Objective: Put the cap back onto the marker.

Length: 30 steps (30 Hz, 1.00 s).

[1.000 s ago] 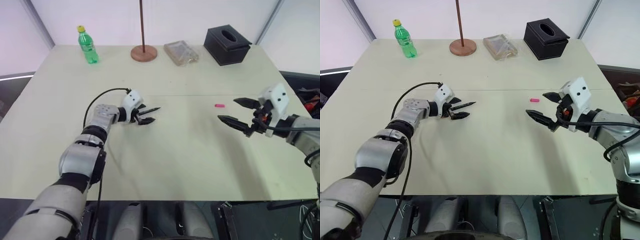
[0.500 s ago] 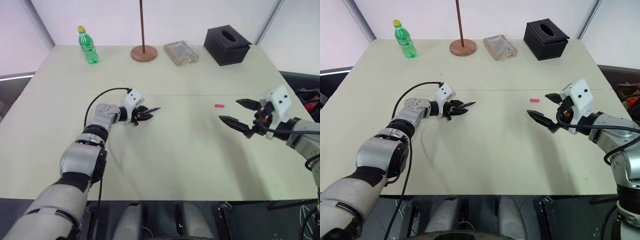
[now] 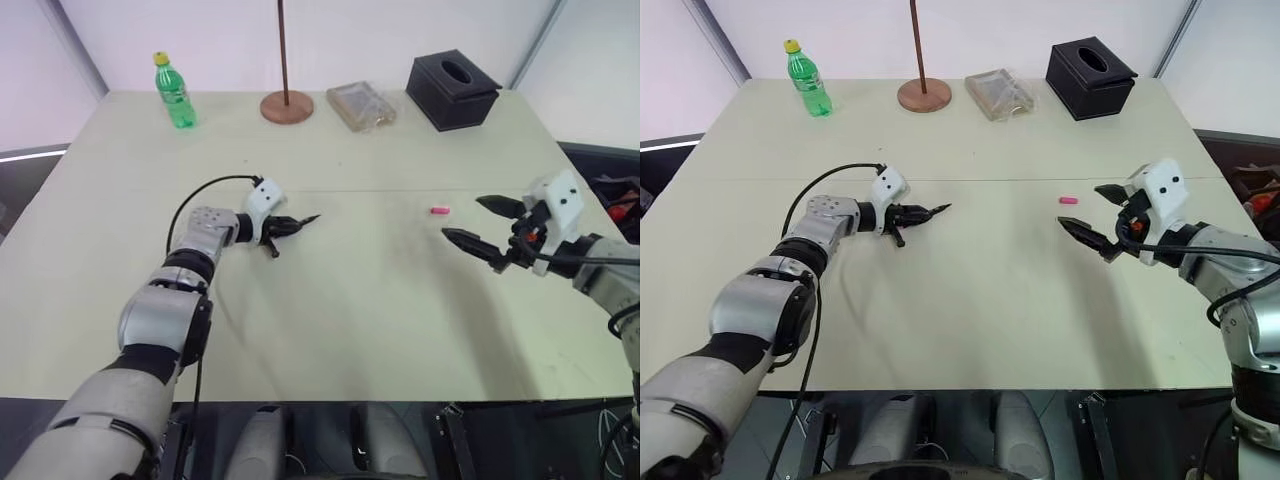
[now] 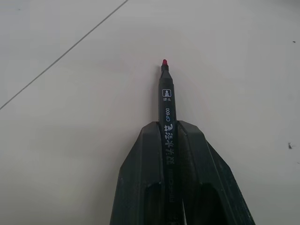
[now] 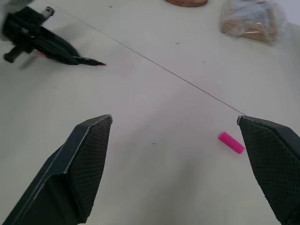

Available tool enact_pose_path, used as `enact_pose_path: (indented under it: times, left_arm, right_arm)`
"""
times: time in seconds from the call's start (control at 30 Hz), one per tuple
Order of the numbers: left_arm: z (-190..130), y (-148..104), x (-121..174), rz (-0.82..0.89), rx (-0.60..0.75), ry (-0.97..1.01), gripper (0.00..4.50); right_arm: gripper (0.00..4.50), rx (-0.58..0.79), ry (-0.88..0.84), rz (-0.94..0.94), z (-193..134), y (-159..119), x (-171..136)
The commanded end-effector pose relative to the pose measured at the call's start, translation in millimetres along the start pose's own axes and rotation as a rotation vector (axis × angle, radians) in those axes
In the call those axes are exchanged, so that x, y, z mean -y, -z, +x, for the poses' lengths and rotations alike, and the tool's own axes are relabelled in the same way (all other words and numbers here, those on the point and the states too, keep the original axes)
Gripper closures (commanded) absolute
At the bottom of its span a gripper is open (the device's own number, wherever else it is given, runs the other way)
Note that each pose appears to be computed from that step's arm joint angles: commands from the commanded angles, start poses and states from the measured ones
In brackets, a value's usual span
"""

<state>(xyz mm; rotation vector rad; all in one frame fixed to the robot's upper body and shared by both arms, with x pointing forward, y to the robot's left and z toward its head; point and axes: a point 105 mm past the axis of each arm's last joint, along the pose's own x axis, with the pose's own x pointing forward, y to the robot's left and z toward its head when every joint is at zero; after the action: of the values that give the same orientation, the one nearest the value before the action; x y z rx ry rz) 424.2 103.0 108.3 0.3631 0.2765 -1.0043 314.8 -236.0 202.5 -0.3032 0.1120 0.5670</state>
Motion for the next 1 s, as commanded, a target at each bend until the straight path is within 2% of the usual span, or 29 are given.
enact_pose_path:
  times: [0.03,0.27,0.47,0.7,0.87,1.0]
  left_arm:
    - [-14.1,-45.7,-9.1,0.125,0.096,0.049,4.45]
    - [-51.0,-109.4,-6.3,0.294,0.181,0.249,4.45]
    - [-80.3,-139.2,3.8,0.381,0.202,0.385,4.45]
    - [-105.9,-154.7,16.1,0.404,0.284,0.399,4.45]
    - [-113.1,-145.8,18.6,0.368,0.292,0.361,4.45]
    - [-118.2,-141.1,20.4,0.345,0.295,0.336,4.45]
  right_arm:
    - [0.06,-0.014,0.037,-0.121,-3.1,-6.9,22.8]
    - [0.06,-0.081,0.022,-0.232,13.0,-1.5,54.9]
    - [0.06,-0.145,-0.113,-0.257,36.7,10.4,56.5]
    - [0.06,-0.175,-0.177,-0.335,69.8,11.3,53.6]
    - [0.06,-0.246,-0.19,-0.384,89.2,28.0,50.1]
    - [0.06,-0.309,-0.158,-0.382,90.4,38.2,59.0]
